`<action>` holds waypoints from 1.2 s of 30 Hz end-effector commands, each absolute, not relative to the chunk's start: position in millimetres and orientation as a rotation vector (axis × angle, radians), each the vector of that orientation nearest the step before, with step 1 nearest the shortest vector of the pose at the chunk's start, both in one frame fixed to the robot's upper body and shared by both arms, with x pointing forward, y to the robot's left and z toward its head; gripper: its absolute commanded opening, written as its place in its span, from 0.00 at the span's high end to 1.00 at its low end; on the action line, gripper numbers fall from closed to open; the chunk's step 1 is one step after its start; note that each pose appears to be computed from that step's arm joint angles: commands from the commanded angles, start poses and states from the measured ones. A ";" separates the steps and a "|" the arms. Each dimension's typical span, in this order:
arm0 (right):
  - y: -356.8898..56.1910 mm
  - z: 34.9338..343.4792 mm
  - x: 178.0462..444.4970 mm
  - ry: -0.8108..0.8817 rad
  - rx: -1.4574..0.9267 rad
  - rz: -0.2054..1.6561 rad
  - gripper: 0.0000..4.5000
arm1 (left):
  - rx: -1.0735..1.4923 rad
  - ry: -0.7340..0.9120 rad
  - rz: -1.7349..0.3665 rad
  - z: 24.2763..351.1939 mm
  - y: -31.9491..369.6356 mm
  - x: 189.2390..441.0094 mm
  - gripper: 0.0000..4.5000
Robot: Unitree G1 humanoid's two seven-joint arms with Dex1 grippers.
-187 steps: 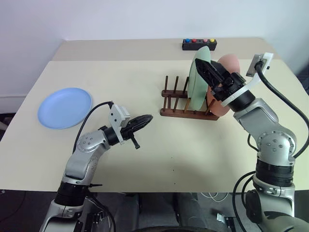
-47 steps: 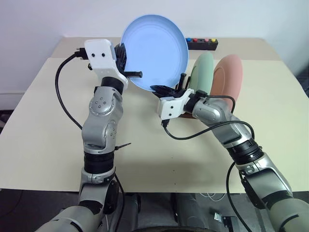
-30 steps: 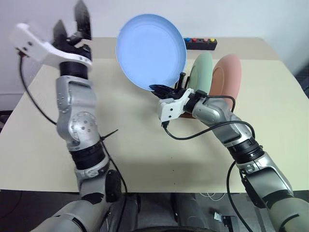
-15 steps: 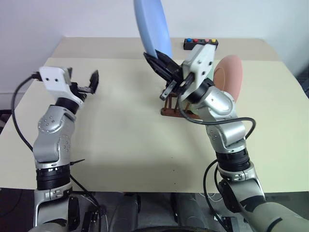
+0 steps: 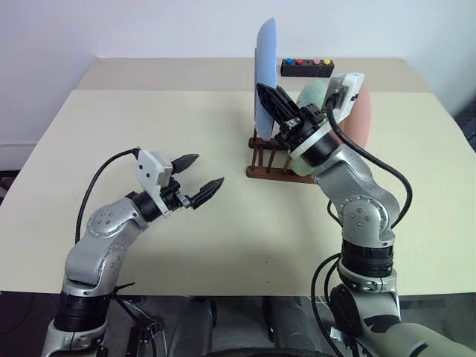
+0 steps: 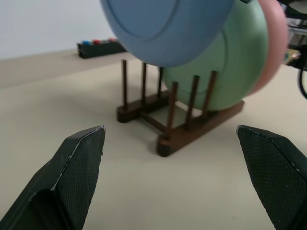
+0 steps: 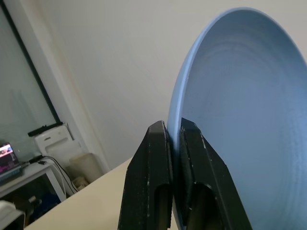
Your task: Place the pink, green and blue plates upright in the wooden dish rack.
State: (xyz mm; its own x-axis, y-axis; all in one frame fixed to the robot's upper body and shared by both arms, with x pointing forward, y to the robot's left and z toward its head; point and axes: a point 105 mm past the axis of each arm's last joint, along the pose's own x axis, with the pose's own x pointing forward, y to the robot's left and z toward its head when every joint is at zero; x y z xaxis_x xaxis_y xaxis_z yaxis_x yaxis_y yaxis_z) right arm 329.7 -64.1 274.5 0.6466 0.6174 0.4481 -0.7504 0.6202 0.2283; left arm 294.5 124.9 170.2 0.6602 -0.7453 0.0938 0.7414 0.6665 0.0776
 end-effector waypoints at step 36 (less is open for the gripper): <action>-78.1 272.8 326.8 -0.324 0.417 0.772 0.01 | 0.042 -0.157 -0.890 179.0 109.9 286.7 0.00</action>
State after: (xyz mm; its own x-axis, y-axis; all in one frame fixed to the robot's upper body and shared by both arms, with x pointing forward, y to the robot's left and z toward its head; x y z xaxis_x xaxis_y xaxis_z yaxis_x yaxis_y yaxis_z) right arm 337.4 -79.1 254.2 0.7150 0.5962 0.3651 -0.6973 0.6453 0.3120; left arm 290.8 114.7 165.0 0.6395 -0.7650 0.0769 0.7626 0.6438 0.0625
